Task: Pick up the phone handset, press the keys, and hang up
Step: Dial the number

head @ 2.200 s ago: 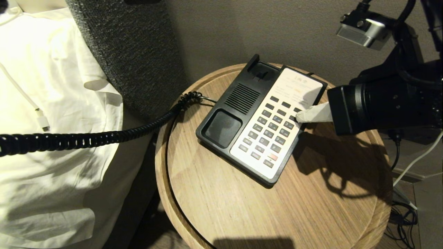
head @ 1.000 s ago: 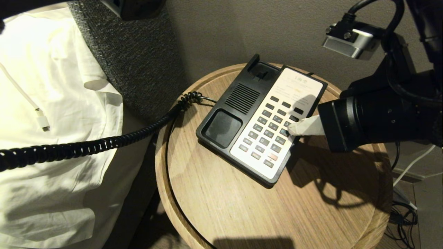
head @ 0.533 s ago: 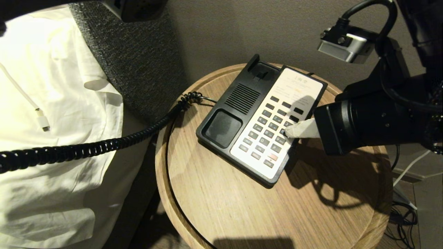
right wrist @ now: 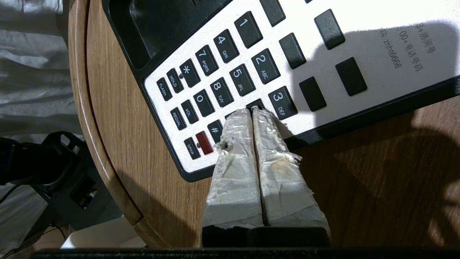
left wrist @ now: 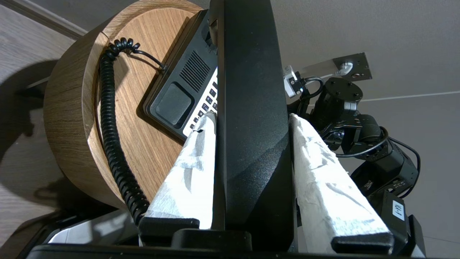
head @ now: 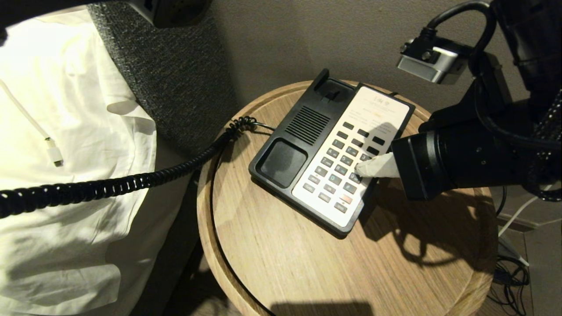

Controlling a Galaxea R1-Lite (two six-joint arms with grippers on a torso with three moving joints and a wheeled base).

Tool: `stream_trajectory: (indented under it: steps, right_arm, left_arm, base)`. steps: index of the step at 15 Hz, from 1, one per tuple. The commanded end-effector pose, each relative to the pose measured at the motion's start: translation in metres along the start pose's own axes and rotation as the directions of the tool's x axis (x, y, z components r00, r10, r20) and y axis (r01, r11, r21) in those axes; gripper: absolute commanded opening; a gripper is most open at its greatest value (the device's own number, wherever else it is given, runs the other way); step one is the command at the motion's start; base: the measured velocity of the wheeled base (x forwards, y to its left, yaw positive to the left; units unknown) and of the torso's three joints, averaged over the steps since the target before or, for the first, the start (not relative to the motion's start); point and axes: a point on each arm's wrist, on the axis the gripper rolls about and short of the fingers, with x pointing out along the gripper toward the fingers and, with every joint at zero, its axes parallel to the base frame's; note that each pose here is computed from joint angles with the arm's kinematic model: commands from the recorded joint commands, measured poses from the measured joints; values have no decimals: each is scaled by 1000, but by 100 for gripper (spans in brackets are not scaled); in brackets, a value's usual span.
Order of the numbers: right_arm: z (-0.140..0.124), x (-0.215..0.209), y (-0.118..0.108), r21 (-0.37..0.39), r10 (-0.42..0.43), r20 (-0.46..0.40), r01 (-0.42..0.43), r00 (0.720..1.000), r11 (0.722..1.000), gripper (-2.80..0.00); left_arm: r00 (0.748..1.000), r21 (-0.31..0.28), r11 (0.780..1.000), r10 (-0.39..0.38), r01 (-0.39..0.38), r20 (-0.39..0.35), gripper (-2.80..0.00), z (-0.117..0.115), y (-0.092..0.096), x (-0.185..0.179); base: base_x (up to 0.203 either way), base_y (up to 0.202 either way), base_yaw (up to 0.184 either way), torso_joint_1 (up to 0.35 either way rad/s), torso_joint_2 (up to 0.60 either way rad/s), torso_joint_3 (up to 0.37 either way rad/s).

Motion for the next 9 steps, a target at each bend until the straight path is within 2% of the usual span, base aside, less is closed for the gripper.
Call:
stream_trajectory:
  steps: [1,9]
  right_arm:
    - [1,-2,0,2,3,5,-3,1000,1000,-280]
    - [-1,-14,13,-12,71,9,-71,997,997,-280]
  left_arm:
    - [1000,-3,1000,3,-3,-1,-280,0,0,0]
    - [1000,-6,1000,-1,1,0,-280,0,0,-1]
  base:
    - [0,0,0,0,0,0]
    - [0,0,0,0,0,0]
